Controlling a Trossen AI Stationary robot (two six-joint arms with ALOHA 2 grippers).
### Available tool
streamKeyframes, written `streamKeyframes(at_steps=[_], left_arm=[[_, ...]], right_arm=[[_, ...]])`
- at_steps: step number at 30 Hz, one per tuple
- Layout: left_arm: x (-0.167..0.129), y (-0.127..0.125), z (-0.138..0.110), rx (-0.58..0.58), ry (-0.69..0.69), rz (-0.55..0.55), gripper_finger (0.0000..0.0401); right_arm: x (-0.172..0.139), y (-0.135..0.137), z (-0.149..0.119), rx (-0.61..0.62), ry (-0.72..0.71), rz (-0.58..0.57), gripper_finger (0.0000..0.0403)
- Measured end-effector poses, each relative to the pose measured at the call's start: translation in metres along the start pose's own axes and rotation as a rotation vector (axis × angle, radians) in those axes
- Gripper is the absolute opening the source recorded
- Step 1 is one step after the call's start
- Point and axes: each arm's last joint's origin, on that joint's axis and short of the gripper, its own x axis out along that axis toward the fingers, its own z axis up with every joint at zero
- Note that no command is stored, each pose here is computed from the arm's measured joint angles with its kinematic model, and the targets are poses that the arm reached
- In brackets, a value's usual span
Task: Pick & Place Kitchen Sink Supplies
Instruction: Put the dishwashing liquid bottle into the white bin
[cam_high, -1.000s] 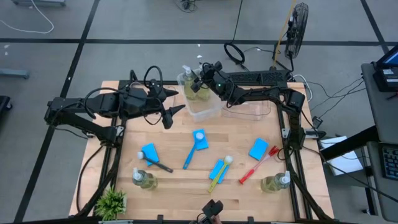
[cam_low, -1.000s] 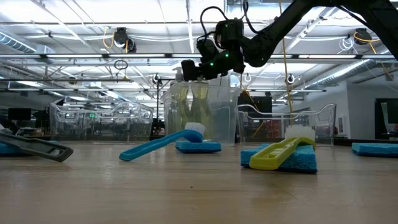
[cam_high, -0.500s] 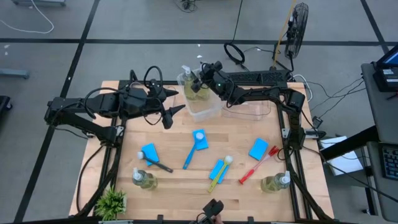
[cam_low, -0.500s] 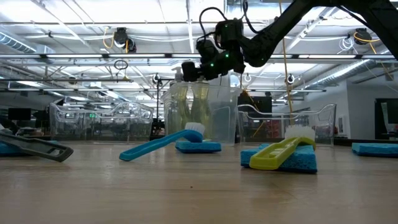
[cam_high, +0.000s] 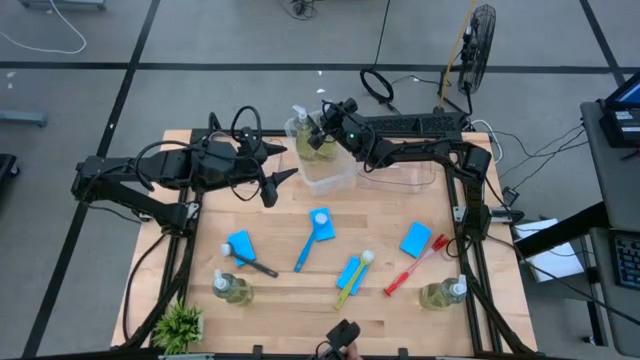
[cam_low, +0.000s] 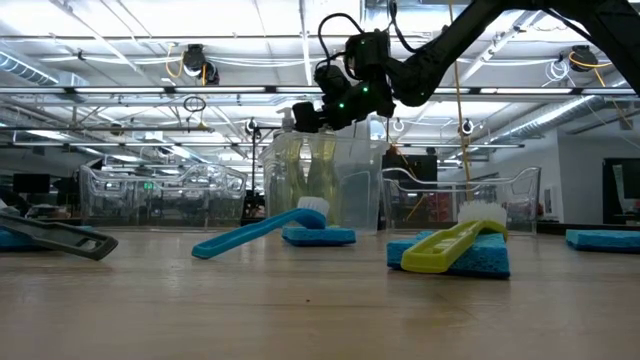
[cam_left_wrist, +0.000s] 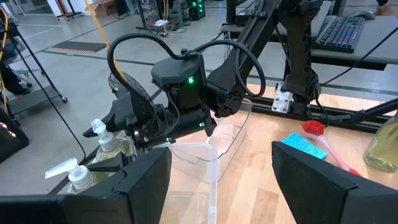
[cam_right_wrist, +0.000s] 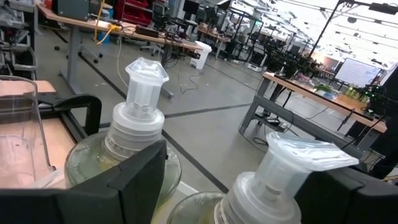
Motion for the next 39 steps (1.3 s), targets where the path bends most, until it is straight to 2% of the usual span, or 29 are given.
streamKeyframes(at_steps=[10,25,35,39], left_arm=[[0.0,0.0,0.0,0.0,0.0,-0.001,0.0274],[0.0,-0.0005,-0.0001,0.007,0.0,-0.004,0.0274],[-0.0001,-0.0006,-0.0001,0.005,0.0,-0.006,0.0273],[-0.0001,-0.0006,0.0,0.004,0.0,-0.006,0.0273]], right_arm=[[0.0006,-0.002,-0.0051,0.022,0.07,0.013,0.0293],[-0.0065,-0.0071,0.003,0.004,0.115,0.03,0.0293],[-0.0077,-0.0057,-0.0045,0.027,0.192,0.045,0.0293],[-0.0078,-0.005,-0.0049,0.03,0.193,0.083,0.0293]])
